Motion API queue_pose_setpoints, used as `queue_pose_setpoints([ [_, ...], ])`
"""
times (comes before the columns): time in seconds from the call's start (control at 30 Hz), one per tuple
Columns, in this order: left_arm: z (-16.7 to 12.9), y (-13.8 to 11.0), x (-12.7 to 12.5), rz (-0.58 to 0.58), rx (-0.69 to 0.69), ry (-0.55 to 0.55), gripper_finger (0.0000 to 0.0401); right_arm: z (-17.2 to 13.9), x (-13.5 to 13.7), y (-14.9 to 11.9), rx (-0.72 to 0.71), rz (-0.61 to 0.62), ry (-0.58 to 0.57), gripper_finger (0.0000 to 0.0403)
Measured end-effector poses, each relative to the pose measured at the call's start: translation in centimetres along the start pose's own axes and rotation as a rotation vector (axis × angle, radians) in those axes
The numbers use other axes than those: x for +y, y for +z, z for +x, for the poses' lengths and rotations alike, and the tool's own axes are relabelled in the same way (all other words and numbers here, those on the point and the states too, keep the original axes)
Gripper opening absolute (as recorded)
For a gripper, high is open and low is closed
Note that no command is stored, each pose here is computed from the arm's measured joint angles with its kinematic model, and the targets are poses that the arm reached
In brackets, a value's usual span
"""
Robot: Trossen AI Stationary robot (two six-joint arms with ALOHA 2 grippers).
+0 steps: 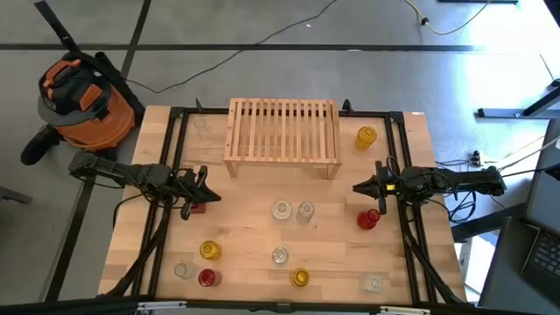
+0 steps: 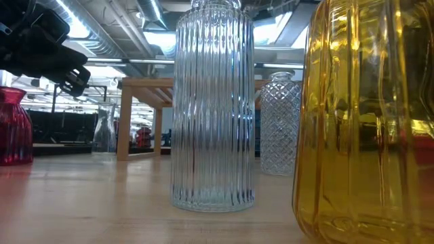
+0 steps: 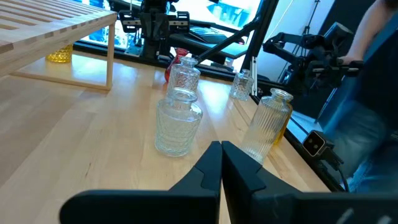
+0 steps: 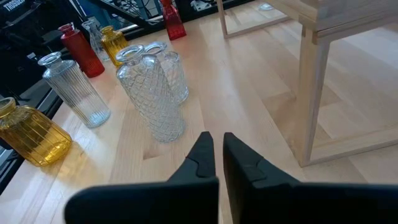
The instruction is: Sort vases onto shelf
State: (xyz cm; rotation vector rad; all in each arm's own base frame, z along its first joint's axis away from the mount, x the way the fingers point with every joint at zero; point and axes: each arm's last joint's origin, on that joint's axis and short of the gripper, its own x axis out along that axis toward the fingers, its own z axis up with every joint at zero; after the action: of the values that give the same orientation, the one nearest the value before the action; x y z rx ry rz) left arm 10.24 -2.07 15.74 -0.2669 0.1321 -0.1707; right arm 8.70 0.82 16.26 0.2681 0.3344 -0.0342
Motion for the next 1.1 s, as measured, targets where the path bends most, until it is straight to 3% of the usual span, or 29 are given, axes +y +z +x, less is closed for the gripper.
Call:
queue_pose_setpoints([
  [0.23,0.0,0.0,0.0,0.000,0.000,0.000,0.0000,0.0,0.0,0.0,-0.001,-0.003,-0.002,0.0001],
  [0.3,0.0,0.0,0.0,0.000,0.000,0.000,0.0000,0.0,-0.1,0.2,-0.028,0.000,-0.049,0.0001],
  [0.4,0.0,0.0,0.0,0.000,0.000,0.000,0.0000,0.0,0.0,0.8,-0.100,0.089,-0.057,0.0001],
  [0.53,0.0,0.1,0.2,0.002,-0.021,0.051,0.0000,-0.3,0.4,2.2,-0.248,0.249,-0.001,0.0001],
  [0.73,0.0,0.2,0.4,0.084,-0.032,0.088,0.0000,-0.9,0.9,4.0,-0.436,0.385,0.101,0.0001],
  [0.93,0.0,0.2,0.3,0.128,-0.030,0.088,0.0000,-2.4,1.0,6.4,-0.756,0.506,0.098,0.0001],
  [1.03,0.0,0.2,0.4,0.085,-0.034,0.089,0.0000,-3.5,0.9,7.3,-0.917,0.567,0.101,0.0001],
  [1.1,0.0,0.3,0.4,-0.023,-0.055,0.099,0.0000,-4.1,0.9,7.8,-0.991,0.602,0.104,0.0001],
])
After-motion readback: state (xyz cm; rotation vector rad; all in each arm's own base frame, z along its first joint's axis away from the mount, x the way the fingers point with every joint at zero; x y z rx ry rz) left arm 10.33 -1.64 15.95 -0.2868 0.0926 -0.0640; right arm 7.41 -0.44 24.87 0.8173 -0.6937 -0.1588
